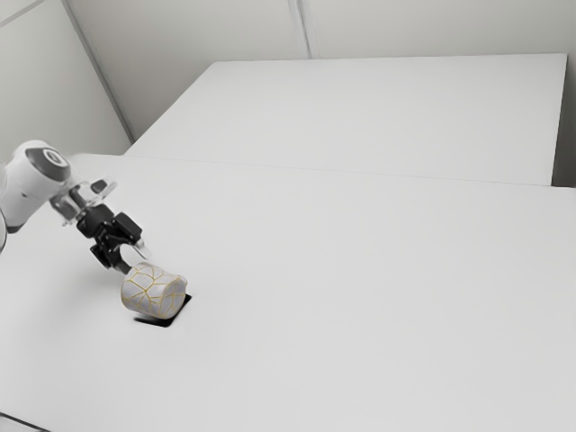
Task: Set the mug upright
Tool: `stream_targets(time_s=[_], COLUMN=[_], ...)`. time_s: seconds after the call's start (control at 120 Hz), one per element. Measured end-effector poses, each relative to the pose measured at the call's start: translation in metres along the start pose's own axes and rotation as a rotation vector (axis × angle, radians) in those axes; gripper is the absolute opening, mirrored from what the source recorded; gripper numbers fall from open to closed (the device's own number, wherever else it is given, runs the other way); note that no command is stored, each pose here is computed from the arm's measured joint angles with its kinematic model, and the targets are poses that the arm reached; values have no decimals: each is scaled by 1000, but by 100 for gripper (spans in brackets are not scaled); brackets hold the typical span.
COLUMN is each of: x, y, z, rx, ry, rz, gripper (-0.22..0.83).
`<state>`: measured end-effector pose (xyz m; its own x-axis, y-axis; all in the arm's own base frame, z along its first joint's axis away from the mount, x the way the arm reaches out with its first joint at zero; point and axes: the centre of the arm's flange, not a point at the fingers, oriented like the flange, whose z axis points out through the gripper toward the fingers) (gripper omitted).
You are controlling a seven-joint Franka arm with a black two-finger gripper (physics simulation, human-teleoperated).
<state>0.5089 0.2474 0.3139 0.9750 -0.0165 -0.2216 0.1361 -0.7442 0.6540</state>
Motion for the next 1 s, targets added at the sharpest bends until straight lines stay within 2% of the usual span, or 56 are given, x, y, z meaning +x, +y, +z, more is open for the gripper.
stream_targets(time_s=[0.233, 0.725, 0.9, 1.0], x=[-14, -21, -26, -27], y=[-15, -7, -5, -2], z=[7, 27, 33, 33], rx=[-83, -232, -260, -266], ry=[24, 33, 37, 39], rz=[-46, -59, -64, -62], gripper=[62, 61, 52, 40])
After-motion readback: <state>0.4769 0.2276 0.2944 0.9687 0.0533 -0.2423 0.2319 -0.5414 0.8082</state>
